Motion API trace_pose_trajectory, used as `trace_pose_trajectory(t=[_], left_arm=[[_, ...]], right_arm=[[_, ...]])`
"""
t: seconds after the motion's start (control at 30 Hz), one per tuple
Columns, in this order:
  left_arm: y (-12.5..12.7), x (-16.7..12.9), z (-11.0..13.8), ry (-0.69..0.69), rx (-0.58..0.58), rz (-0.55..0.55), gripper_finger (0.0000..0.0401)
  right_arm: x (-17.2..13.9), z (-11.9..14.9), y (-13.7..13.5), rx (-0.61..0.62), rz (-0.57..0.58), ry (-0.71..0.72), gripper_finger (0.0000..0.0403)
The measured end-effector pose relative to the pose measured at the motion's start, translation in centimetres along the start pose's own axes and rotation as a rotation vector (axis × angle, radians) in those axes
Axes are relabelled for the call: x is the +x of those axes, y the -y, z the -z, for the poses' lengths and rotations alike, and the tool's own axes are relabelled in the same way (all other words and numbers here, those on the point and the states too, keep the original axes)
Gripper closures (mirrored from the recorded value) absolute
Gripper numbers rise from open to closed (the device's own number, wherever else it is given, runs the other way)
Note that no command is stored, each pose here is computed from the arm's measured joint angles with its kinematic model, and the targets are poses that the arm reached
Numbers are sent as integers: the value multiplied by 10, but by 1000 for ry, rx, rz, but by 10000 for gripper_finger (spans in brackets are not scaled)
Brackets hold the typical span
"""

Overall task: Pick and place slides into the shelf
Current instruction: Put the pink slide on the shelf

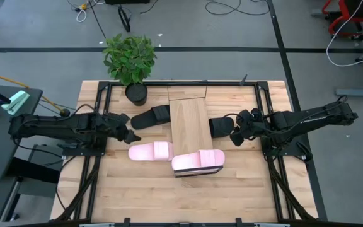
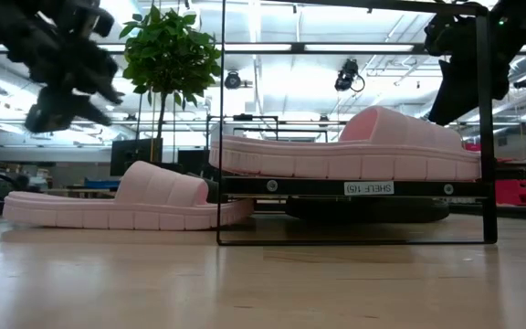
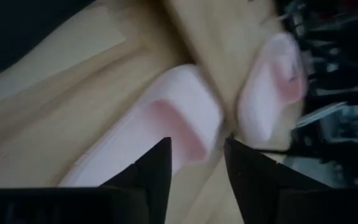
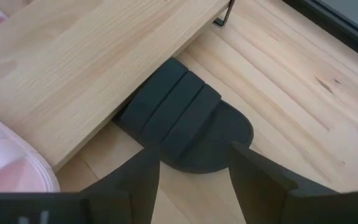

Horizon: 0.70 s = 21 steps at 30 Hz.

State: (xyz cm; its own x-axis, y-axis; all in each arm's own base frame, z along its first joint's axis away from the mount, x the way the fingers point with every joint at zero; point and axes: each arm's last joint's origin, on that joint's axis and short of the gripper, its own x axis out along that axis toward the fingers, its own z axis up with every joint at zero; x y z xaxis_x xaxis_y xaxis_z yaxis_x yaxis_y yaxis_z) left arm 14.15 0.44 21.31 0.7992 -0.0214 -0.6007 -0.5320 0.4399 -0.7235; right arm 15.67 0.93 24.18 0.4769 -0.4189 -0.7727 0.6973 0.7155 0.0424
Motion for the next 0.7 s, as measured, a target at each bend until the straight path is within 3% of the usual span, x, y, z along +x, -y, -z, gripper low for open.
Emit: trace_pose_trajectory(t=[0.27,0.53,0.7], left_arm=[[-5,33,0,-36,-193,-141,200],[8,75,-5,-106,-246,6,196],[1,97,3,-224,-263,-27,205]], right_arm=[[0,0,0,1,-1,0,211],[0,0,0,0,5,5,211],[0,0,0,1,6,7,211]])
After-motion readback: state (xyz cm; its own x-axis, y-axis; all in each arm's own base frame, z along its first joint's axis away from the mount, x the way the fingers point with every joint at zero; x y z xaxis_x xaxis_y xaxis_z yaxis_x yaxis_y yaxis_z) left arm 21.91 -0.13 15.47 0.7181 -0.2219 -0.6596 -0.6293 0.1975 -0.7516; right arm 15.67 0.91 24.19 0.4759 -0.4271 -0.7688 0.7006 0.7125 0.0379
